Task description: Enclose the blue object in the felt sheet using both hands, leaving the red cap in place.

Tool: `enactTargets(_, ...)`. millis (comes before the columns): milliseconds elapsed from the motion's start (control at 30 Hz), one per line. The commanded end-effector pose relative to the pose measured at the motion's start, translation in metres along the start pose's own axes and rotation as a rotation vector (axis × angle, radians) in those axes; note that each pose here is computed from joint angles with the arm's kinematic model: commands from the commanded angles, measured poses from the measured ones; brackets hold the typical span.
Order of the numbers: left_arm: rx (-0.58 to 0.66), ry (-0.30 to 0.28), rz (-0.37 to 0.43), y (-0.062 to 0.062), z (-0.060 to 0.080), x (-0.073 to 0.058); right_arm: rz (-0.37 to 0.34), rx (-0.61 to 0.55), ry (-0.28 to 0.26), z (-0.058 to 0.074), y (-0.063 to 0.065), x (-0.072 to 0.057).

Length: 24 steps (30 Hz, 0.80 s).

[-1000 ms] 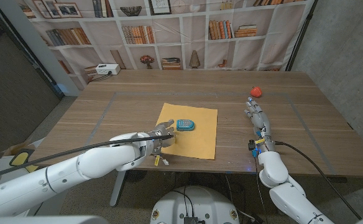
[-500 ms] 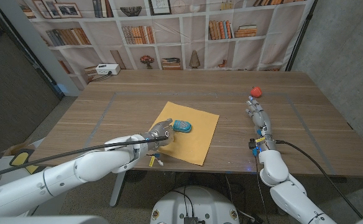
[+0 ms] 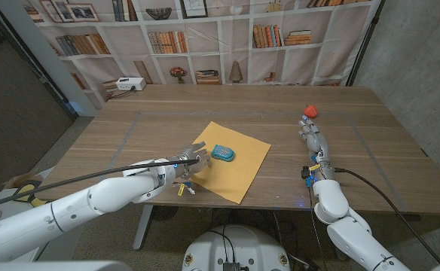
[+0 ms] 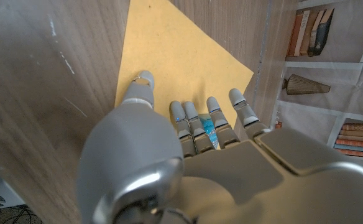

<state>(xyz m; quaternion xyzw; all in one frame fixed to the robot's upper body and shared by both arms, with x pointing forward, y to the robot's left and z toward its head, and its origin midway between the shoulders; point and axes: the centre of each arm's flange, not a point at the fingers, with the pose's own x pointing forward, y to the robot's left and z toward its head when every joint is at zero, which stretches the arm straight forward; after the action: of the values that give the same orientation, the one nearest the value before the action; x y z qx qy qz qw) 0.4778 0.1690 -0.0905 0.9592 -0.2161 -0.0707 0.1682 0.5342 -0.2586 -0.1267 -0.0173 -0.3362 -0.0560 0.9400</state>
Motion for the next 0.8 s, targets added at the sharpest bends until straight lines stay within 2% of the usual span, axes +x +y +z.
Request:
enactTargets(33,-0.05,0.002,0.011,0.025,-0.033,-0.019,0.001,0.01,-0.001,-0.003,0.006,0.006)
enactTargets(167,-0.049,-0.017,0.062,0.019,-0.026,-0.019,0.006,0.006,0.002,-0.004,0.006,0.007)
enactTargets(267,-0.048,-0.012,0.06,0.01,-0.022,-0.014,0.005,-0.005,0.008,-0.004,0.005,0.006)
enactTargets(400,-0.054,-0.007,0.102,0.0,-0.018,-0.011,-0.001,-0.031,0.012,-0.001,0.003,0.004)
enactTargets(667,-0.062,0.009,0.172,-0.013,-0.014,-0.008,-0.009,-0.066,0.033,-0.001,0.0,0.0)
enactTargets(800,-0.07,0.009,0.173,-0.017,-0.01,-0.006,-0.011,-0.075,0.034,-0.001,0.0,-0.001)
